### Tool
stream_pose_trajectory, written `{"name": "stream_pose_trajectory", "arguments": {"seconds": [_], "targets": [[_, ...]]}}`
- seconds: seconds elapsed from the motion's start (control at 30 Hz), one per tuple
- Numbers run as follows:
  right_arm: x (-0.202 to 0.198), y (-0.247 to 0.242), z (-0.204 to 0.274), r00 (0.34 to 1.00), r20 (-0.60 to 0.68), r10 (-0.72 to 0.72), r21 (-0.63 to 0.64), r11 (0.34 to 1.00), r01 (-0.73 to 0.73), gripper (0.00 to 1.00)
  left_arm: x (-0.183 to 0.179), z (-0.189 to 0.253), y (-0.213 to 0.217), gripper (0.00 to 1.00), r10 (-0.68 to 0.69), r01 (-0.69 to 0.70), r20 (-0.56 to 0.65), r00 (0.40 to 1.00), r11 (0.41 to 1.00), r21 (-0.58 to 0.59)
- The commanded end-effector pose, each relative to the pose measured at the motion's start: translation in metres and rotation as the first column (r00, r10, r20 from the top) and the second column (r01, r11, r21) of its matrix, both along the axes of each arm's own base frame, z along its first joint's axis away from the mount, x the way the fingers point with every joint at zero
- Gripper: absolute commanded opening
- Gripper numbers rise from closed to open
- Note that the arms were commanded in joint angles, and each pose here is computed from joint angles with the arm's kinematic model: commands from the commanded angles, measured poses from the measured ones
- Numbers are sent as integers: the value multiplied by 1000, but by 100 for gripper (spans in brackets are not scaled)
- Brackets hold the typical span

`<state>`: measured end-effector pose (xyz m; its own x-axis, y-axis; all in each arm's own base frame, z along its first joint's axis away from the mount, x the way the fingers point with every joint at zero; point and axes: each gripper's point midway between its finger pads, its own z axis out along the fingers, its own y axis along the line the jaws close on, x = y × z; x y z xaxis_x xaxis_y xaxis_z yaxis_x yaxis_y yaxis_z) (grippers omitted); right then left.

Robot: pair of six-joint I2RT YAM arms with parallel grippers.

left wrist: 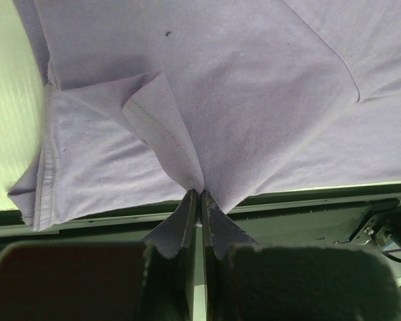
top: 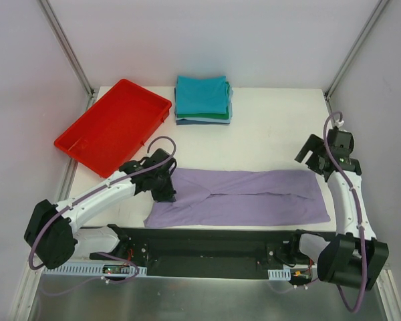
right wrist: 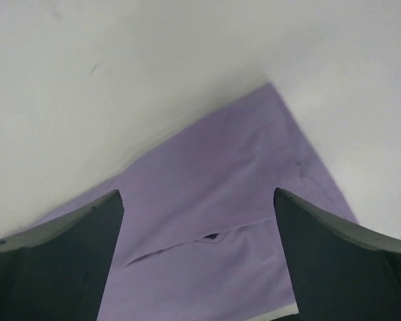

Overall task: Fold and stack the t-shirts
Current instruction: Fold the other side of the tshirt into a rectangle

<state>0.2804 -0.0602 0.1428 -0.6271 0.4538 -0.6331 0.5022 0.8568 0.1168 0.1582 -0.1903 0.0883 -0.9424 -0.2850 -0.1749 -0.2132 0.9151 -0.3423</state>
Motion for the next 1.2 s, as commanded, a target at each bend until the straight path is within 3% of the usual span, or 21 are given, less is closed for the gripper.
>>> {"name": "stream_pose_trajectory", "arguments": {"seconds": [0.0, 0.17, 0.4, 0.43, 0.5, 0.57, 0.63, 0.77, 0.87, 1.03, 1.17], "targets": [[0, 78, 4, 949, 125, 289, 225, 923, -311, 96, 5, 0, -10, 0, -29, 29, -8, 1000, 1000, -11], [-21, 147, -1, 832, 208, 514, 309, 772, -555, 96, 31, 4, -32, 0, -65, 66, 22, 998, 998, -20], [-63, 228, -9, 614, 276, 739, 280, 550, -787, 96, 76, -4, -45, 0, -58, 56, 35, 998, 997, 50], [-67, 240, -9, 587, 305, 750, 276, 520, -808, 96, 84, -5, -46, 7, -59, 57, 45, 997, 997, 60], [-79, 265, -6, 510, 356, 783, 259, 441, -859, 96, 98, -7, -48, 32, -58, 56, 41, 997, 997, 62], [-85, 280, -5, 469, 383, 795, 236, 407, -882, 96, 109, -5, -51, 51, -62, 60, 38, 997, 997, 43], [-90, 294, -7, 453, 380, 807, 215, 399, -891, 96, 112, -1, -48, 64, -53, 52, 41, 998, 998, 26], [-102, 326, -15, 393, 310, 866, 135, 369, -919, 98, 114, 7, -16, 81, 29, -33, 88, 996, 998, 50], [-120, 366, -21, 300, 263, 917, 95, 285, -954, 99, 110, 9, 20, 99, 126, -131, 104, 987, 990, 43], [-131, 425, -48, 219, 142, 965, 70, 211, -975, 87, 96, 8, 64, 99, 256, -262, 154, 954, 965, 21], [-130, 453, -73, 204, 46, 978, 59, 201, -978, 73, 94, 14, 75, 99, 281, -286, 176, 943, 958, -2]]}}
